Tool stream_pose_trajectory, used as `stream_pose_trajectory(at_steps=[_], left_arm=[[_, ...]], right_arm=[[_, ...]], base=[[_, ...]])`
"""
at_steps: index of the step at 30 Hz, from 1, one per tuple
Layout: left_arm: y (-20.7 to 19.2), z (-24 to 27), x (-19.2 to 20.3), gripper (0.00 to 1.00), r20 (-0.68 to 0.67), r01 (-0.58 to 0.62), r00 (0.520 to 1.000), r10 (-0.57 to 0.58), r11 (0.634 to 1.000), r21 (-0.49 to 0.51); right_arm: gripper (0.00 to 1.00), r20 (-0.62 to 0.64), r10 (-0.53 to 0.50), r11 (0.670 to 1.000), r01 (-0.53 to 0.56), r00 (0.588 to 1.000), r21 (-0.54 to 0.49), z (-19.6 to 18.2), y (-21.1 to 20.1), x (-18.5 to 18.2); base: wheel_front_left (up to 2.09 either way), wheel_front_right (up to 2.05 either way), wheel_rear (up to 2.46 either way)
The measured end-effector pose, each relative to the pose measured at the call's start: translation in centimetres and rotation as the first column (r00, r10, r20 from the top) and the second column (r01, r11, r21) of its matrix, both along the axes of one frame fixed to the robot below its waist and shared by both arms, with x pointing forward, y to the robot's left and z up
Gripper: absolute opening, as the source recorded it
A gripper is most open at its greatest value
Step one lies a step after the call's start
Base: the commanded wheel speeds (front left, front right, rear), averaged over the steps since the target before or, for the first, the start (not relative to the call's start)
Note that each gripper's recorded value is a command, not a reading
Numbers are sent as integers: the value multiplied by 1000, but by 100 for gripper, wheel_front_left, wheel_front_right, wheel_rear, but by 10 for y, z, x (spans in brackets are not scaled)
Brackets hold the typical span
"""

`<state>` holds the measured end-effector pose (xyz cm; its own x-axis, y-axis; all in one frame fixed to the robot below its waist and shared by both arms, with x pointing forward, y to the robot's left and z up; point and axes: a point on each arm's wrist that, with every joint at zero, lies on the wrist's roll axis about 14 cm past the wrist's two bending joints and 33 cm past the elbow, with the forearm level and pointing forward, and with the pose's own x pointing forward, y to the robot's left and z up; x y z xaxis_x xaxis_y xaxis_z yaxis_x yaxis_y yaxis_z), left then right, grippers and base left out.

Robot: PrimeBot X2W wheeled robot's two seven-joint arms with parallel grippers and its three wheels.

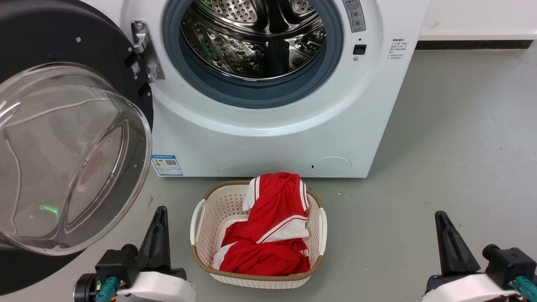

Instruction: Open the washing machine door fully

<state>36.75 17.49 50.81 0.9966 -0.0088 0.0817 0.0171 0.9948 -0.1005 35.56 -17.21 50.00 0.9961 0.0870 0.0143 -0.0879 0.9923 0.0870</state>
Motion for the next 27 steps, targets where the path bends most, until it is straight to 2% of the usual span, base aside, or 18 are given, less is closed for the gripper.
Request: stream_pose_trajectory(at_steps=[11,27], left_arm=[[10,-11,0,0,-66,-39,997,26,977,-210],[17,-17,4,0,-112,-73,993,24,884,-462]], right_arm=[[0,-38,-25,975,33,999,219,-5,-5,2],[0,-69,-42,878,70,997,474,-6,-11,9]], base=[[0,0,0],[0,0,0]])
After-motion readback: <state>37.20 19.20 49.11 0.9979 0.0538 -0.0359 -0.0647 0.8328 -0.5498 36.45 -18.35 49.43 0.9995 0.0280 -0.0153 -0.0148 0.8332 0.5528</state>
